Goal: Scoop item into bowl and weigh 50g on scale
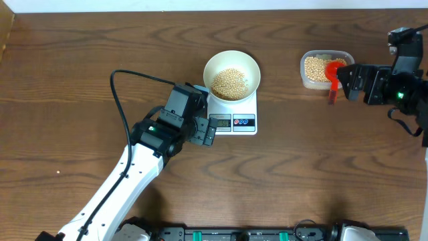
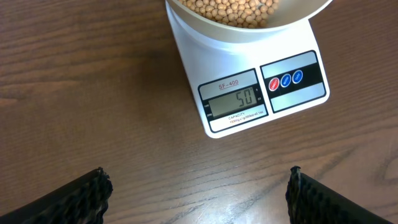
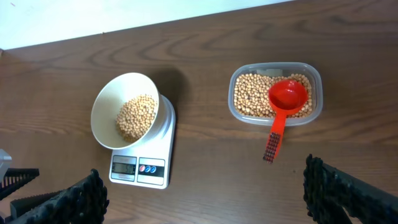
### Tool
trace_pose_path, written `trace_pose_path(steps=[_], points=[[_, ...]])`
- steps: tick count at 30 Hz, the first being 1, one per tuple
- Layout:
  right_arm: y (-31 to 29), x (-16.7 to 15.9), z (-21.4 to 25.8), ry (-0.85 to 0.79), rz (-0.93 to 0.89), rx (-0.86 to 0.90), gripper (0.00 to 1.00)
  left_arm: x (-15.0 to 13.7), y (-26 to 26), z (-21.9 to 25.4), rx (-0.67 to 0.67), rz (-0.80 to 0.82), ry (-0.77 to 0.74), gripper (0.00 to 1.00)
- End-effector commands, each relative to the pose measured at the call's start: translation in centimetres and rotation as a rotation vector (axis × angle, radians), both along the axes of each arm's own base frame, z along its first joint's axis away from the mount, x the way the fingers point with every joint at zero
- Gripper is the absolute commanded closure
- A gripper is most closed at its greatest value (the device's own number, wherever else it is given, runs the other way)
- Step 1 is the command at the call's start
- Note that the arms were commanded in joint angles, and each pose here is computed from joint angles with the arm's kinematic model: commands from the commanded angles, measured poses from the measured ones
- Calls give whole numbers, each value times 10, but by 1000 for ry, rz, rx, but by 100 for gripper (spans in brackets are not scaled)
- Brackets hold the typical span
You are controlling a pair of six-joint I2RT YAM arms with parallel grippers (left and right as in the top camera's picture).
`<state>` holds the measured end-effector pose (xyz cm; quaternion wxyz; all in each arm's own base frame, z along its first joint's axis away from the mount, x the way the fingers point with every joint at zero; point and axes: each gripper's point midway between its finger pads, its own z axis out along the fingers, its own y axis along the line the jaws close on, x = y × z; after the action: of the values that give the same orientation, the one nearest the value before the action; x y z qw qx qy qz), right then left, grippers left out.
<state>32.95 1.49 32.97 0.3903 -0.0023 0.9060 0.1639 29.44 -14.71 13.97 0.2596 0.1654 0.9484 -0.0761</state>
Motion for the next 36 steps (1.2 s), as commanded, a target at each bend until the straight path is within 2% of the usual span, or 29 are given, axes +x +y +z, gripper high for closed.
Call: trace_pose_path(steps=[1,16,24,36], points=[[-2,0,3,-13,3,-23,1,-4,3,-8,8,4,22,8],[4,-18,-15,33,117,-116,1,-4,3,-8,8,4,22,8],[22,-17,-15,-169,152,-209,1,-4,3,-8,8,4,22,8],[30,-51,-76,-464,127,-270,1,-4,3,-8,8,4,22,8]])
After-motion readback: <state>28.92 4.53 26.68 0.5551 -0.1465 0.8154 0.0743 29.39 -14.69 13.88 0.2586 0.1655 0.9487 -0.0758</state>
